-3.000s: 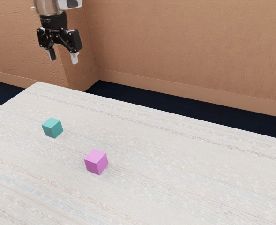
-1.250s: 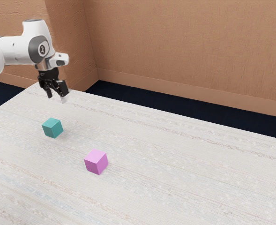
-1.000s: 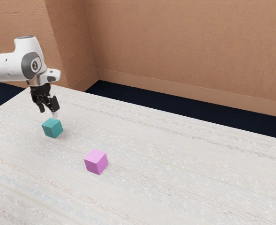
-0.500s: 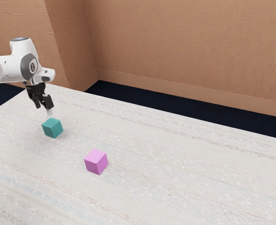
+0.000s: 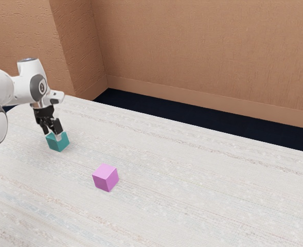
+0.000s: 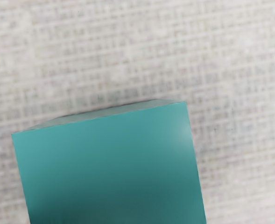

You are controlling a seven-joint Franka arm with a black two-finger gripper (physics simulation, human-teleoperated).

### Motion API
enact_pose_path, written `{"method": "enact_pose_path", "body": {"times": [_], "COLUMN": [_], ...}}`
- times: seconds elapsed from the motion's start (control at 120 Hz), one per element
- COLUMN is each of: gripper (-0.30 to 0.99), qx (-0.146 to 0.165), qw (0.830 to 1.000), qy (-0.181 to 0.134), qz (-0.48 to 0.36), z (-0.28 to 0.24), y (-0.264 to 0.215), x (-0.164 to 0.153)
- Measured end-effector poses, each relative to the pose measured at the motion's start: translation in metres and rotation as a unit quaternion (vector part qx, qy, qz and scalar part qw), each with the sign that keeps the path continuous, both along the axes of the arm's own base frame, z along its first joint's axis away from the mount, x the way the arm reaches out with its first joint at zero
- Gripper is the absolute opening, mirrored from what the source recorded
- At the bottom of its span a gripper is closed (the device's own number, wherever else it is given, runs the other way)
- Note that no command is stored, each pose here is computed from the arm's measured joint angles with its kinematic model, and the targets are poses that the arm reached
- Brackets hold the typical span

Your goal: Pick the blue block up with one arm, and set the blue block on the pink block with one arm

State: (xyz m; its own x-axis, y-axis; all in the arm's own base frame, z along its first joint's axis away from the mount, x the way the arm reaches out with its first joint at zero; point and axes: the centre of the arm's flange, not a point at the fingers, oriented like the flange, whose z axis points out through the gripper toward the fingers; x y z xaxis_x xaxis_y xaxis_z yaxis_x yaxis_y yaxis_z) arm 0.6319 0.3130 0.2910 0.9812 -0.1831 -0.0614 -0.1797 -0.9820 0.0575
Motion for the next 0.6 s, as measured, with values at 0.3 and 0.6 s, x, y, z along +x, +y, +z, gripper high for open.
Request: {"method": "enact_pose_path", "body": {"times": [0.3, 0.6], "gripper": [0.69, 0.69], "qx": [0.001, 0.005], "qw": [1.0, 1.0], "qy": [0.0, -0.006], "qz": [0.0, 0.01], "z": [-0.018, -0.028], "y": [-0.002, 0.0], "x": [0.004, 0.012]}}
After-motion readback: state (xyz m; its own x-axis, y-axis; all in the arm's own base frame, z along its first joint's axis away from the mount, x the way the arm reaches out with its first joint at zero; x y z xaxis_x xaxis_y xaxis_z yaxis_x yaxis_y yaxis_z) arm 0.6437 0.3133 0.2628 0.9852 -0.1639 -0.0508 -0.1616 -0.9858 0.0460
